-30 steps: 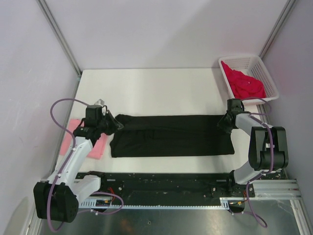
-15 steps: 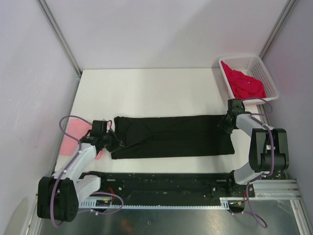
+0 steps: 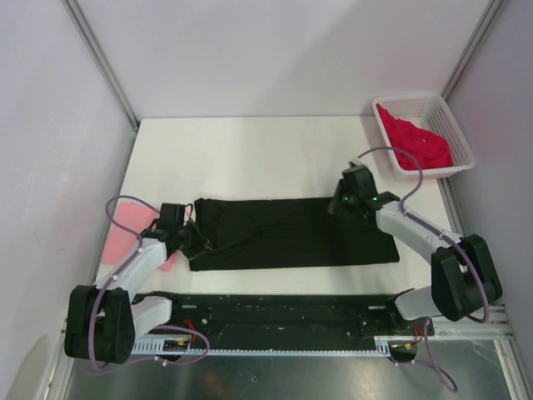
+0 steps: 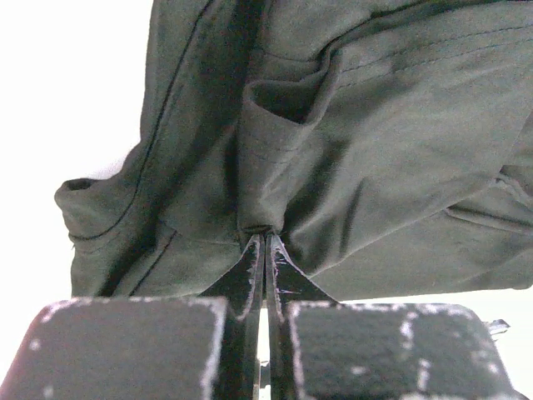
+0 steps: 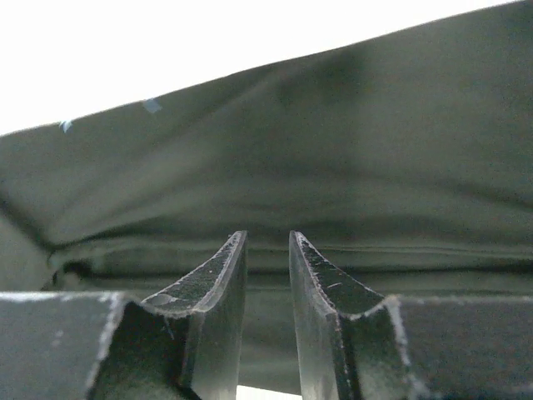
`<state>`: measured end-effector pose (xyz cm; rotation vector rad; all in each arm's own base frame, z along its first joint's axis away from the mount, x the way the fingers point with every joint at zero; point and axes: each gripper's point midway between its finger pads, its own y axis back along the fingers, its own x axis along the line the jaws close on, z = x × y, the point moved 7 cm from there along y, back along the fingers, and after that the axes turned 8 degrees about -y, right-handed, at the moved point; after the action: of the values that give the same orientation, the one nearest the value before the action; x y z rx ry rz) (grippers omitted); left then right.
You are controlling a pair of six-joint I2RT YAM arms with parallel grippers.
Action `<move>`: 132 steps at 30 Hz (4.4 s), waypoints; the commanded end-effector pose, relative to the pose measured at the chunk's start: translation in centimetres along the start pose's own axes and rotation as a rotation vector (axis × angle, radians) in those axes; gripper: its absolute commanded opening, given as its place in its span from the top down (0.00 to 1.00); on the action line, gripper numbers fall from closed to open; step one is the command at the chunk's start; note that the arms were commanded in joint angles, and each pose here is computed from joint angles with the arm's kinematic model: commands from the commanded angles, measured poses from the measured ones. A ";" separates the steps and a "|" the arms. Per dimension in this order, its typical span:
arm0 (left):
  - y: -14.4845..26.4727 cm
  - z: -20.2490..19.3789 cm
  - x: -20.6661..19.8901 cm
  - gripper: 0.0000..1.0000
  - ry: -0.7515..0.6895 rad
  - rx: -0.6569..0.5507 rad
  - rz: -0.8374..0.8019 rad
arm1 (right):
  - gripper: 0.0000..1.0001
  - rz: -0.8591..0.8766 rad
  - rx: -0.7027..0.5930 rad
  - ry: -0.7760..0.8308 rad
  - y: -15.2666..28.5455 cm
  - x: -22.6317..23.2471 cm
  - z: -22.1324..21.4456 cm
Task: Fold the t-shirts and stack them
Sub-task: Fold the other side of the tshirt into a rectangle
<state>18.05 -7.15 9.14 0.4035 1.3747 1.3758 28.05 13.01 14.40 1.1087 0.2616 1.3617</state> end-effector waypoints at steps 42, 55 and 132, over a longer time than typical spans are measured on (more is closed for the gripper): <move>0.5 1.6 -1.2 0.88 -0.074 -0.075 -0.069 | 0.70 0.244 0.119 0.479 -4.5 17.7 -12.4; 4.1 4.4 -3.3 0.62 -0.145 -0.233 -0.108 | 0.59 0.449 0.097 0.466 -5.8 23.3 -9.6; 2.1 6.1 -2.7 1.00 -0.101 -0.268 -0.009 | 0.90 0.506 0.189 0.468 -6.5 26.2 -9.7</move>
<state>23.32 -5.77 12.87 0.3272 1.1273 1.5285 32.14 41.50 11.08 1.0533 0.6157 2.0267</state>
